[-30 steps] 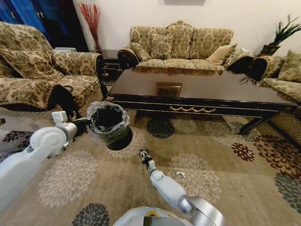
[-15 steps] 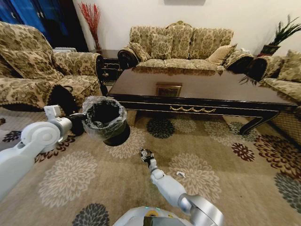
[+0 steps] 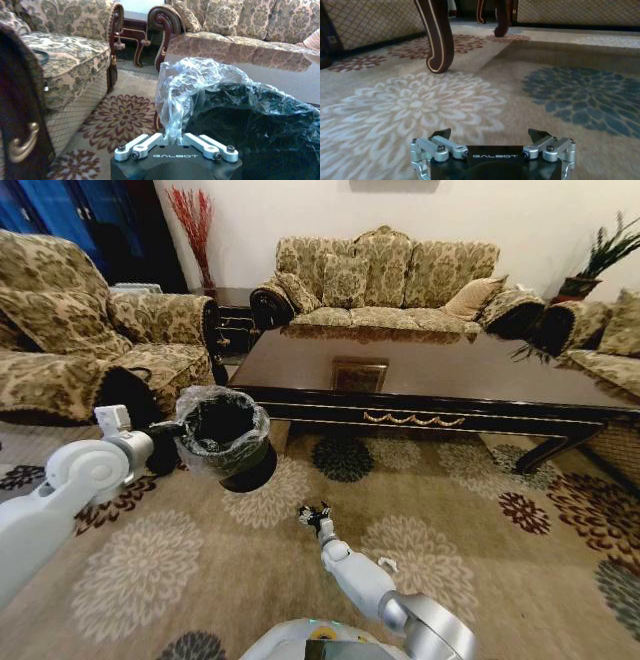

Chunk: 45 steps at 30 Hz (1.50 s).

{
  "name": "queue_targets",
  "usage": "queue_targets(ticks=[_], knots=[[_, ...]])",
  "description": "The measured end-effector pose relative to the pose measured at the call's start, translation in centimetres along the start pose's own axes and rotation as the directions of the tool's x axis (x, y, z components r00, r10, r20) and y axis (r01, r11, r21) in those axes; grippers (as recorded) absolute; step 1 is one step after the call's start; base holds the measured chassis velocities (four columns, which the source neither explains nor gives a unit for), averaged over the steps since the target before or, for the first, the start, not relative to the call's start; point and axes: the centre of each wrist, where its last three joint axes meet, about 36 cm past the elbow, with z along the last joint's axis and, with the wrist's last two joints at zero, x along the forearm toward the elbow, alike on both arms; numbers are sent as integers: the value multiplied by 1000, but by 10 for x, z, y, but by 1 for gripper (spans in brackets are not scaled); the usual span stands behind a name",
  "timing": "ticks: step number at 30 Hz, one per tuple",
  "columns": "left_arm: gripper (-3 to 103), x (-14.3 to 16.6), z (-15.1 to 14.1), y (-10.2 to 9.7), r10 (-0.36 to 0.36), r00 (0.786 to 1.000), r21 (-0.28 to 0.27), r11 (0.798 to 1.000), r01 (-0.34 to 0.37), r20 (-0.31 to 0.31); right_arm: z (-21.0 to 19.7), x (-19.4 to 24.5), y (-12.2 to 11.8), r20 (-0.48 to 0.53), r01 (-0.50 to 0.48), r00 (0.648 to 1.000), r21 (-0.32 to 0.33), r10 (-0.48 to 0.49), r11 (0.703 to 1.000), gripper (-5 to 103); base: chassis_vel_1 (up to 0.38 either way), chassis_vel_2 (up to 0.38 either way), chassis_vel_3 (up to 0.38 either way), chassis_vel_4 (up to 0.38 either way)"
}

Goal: Move to the front of the table and pick up the trash from the floor, then place it into the trash bin.

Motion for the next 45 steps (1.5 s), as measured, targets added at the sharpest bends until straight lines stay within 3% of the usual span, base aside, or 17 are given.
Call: queue_targets(ticks=[8, 15, 29, 37, 39, 41, 43, 45], knots=[[4, 1, 8, -4, 10, 1000, 3, 1000, -10, -13, 8, 5, 3, -17, 27, 1000, 22, -26, 999, 100, -19, 31, 22, -19], [4, 0, 12, -3, 4, 1000, 4, 1000, -4, -18, 12, 7, 6, -41, 114, 993, 45, -113, 992, 100, 0, 0, 0, 0], [4, -4, 15, -2, -4, 1000, 6, 1000, 4, -20, 29, 15, 5, -141, 117, 985, 139, -97, 983, 100, 0, 0, 0, 0], [4, -6, 17, -1, -7, 1000, 5, 1000, 7, -23, 30, 14, 1, -136, 123, 985, 140, -104, 982, 103, 0, 0, 0, 0], [4, -6, 17, -1, -7, 1000, 5, 1000, 7, -22, 29, 14, 1, -135, 122, 985, 139, -103, 983, 100, 0, 0, 0, 0], [4, -6, 17, -1, -7, 1000, 5, 1000, 7, -22, 29, 13, 0, -134, 119, 986, 138, -101, 983, 90, 0, 0, 0, 0], [4, -6, 17, -1, -7, 1000, 5, 1000, 7, -21, 29, 13, -1, -135, 118, 986, 138, -99, 983, 90, 0, 0, 0, 0], [4, -5, 17, -1, -7, 1000, 3, 1000, 7, -21, 29, 13, -2, -134, 115, 986, 139, -96, 984, 81, 0, 0, 0, 0]])
